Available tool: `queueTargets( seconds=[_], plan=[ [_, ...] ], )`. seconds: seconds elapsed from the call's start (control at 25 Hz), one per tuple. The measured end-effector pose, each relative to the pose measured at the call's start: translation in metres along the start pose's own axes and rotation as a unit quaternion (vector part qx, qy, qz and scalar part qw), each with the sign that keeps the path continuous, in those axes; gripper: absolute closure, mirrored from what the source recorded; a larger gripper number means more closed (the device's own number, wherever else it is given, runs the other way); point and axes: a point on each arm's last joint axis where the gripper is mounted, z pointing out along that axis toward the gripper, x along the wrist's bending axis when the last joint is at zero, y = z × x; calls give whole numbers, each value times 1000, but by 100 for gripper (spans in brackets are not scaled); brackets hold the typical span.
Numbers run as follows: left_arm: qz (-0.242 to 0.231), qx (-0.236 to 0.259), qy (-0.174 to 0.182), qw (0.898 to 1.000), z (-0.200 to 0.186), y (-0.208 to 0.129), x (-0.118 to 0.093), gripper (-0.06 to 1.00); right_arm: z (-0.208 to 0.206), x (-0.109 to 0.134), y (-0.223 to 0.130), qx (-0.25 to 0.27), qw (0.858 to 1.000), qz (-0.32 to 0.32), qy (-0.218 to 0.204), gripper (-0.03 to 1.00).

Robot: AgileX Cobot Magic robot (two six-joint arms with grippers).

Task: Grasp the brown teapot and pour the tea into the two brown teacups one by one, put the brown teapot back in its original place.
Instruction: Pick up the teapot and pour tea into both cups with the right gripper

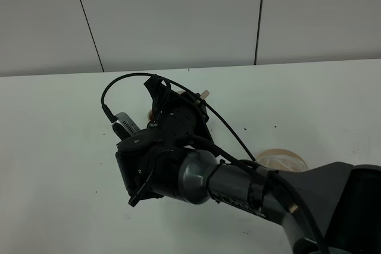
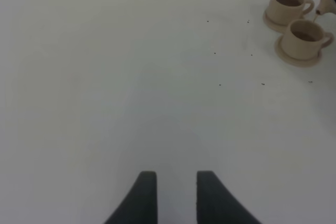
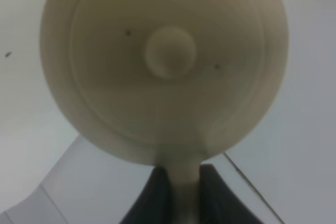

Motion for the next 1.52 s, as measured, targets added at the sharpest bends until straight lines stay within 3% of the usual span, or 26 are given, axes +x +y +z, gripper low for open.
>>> queueTargets(
  seconds=[1.52],
  plan=[
    [0,0,0,1000,0,0,0,69,0,-1,-1,3,1000,-9,-4,87]
  ],
)
